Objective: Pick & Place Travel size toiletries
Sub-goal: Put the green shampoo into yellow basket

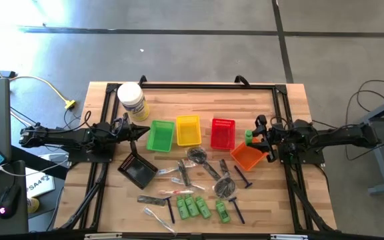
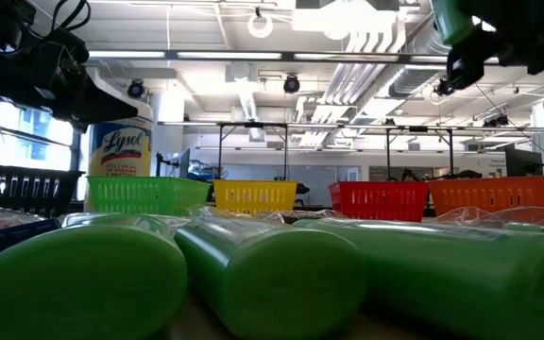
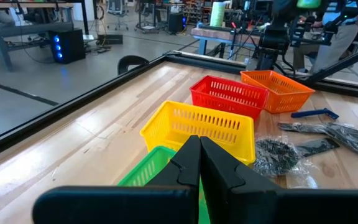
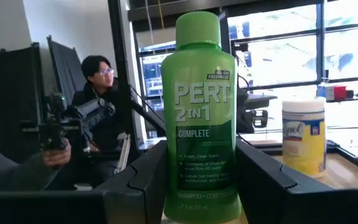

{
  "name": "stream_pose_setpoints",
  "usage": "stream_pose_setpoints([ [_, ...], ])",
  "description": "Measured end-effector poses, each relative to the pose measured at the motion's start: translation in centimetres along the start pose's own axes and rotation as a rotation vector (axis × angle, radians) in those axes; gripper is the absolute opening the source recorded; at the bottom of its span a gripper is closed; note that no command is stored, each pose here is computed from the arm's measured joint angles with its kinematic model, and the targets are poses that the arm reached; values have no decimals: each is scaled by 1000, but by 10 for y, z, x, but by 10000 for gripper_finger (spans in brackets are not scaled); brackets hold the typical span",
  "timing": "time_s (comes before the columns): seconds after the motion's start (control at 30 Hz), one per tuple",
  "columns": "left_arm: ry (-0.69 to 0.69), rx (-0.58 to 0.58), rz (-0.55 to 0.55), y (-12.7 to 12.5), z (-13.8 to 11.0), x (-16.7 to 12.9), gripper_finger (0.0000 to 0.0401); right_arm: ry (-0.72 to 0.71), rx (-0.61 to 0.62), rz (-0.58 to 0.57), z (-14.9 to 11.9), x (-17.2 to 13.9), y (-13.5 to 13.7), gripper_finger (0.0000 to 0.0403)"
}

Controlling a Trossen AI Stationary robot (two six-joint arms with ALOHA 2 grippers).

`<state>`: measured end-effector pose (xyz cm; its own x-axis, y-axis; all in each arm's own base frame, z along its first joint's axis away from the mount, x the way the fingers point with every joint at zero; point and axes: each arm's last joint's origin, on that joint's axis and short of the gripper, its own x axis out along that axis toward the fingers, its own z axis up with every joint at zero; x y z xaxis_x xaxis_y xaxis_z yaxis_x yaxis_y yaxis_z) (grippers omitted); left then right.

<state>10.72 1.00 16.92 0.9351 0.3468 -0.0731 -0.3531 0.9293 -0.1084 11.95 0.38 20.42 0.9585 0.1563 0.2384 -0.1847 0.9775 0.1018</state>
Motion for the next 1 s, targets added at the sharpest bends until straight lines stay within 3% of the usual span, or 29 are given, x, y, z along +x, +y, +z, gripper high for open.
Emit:
stream_pose_setpoints([
  [0.17,0,0,0,0,0,0,2,-15,2,-60,-11,-5,-3,150],
  [0.7,1,0,0,0,0,0,2,-10,22,-59,-11,-4,-2,153],
  [1.0,1,0,0,0,0,0,2,15,79,-170,1,6,-2,151],
])
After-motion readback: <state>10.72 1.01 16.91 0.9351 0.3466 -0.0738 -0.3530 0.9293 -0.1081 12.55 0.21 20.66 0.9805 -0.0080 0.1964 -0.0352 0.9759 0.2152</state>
